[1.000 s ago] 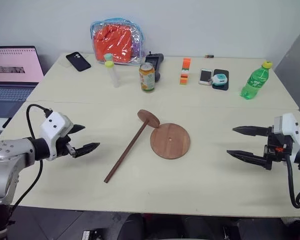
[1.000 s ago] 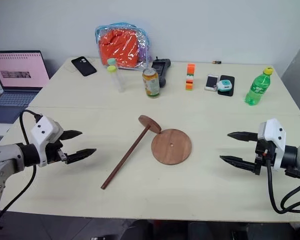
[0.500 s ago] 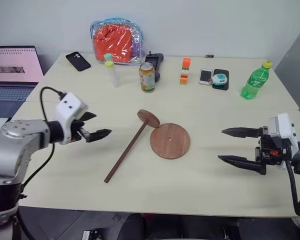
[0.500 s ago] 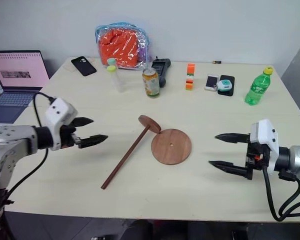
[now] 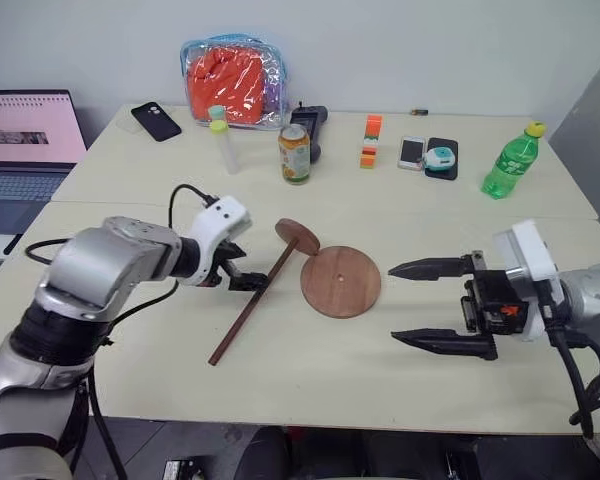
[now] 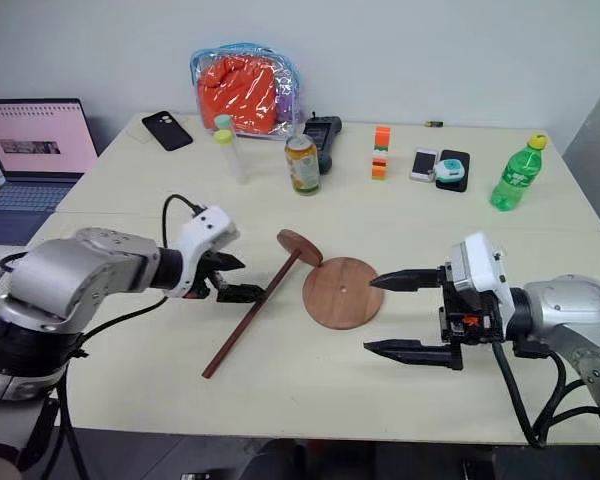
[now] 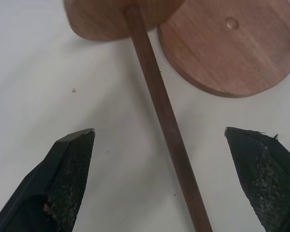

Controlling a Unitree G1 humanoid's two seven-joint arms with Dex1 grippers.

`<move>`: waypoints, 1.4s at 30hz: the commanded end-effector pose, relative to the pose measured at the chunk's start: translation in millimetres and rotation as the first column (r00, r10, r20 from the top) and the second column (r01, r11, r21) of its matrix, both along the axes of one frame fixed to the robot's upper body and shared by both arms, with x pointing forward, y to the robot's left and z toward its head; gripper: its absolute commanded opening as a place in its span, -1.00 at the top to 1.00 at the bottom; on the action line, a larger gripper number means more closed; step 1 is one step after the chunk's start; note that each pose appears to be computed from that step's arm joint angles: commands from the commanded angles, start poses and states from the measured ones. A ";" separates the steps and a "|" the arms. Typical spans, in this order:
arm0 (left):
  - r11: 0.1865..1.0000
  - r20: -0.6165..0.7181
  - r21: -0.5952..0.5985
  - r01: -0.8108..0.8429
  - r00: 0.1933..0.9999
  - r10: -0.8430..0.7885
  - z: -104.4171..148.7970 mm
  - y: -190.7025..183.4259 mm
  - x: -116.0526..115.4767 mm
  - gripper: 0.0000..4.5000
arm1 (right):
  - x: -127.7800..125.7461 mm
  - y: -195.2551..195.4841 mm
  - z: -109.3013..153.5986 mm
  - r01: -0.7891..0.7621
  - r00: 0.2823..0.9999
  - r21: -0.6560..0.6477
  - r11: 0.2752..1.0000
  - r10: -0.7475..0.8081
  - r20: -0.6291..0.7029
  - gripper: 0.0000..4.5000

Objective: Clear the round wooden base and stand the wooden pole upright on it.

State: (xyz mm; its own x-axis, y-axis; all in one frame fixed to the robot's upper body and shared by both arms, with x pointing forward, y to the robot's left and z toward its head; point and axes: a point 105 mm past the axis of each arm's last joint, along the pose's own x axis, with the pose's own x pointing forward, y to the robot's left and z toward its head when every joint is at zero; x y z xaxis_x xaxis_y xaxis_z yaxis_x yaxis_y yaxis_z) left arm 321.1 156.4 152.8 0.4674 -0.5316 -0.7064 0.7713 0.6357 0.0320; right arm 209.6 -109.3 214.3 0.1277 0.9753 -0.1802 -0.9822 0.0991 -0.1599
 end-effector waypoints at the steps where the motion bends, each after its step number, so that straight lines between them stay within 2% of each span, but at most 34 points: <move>1: 0.999 -0.007 0.018 -0.046 0.999 0.046 1.7 -5.7 12.3 -1.00 | -3.4 5.4 5.7 -0.022 0.998 0.011 1.000 0.021 0.051 -0.77; 9: 0.998 -0.037 0.065 -0.018 0.999 0.020 -3.1 -20.4 23.8 -1.00 | -11.0 8.0 0.1 -0.045 0.998 -0.012 0.999 0.046 0.038 -0.77; 16: 0.996 -0.084 0.090 0.005 0.996 0.003 -7.8 -26.0 25.1 -1.00 | -14.0 5.3 -7.1 -0.041 0.997 -0.078 0.996 0.046 0.057 -0.77; 17: 0.996 -0.094 0.087 0.009 0.996 -0.001 -9.0 -27.9 24.2 -0.84 | -13.7 5.5 -6.6 -0.037 0.998 -0.069 0.997 0.041 0.058 -0.80; 18: 0.996 -0.101 0.084 0.011 0.995 -0.002 -9.7 -29.1 23.7 -0.79 | -13.5 5.6 -6.3 -0.034 0.998 -0.063 0.997 0.037 0.057 -0.80; 33: 0.994 -0.107 0.106 0.013 0.994 -0.002 -17.7 -28.8 25.5 0.60 | -15.2 6.6 -9.0 -0.017 0.998 -0.063 0.998 0.020 0.054 -0.80; 37: 0.995 -0.077 0.102 0.005 0.997 0.003 -12.2 -27.8 28.7 0.85 | -13.8 6.2 -8.4 -0.014 0.998 -0.064 0.998 0.018 0.054 -0.80; 42: 0.997 -0.041 0.080 -0.024 0.999 0.028 -4.7 -25.4 31.2 0.88 | -11.8 5.2 -8.0 -0.007 0.998 -0.066 0.998 0.011 0.057 -0.80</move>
State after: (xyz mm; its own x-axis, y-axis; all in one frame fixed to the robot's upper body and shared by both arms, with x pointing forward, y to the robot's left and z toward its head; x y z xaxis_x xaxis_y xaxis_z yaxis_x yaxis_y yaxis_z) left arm 347.3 130.9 129.8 0.3885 -0.4366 -0.8115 0.7634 0.6457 0.0181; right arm 199.6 -105.3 200.5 0.1322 0.9603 -0.2456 -0.9781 0.0862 -0.1894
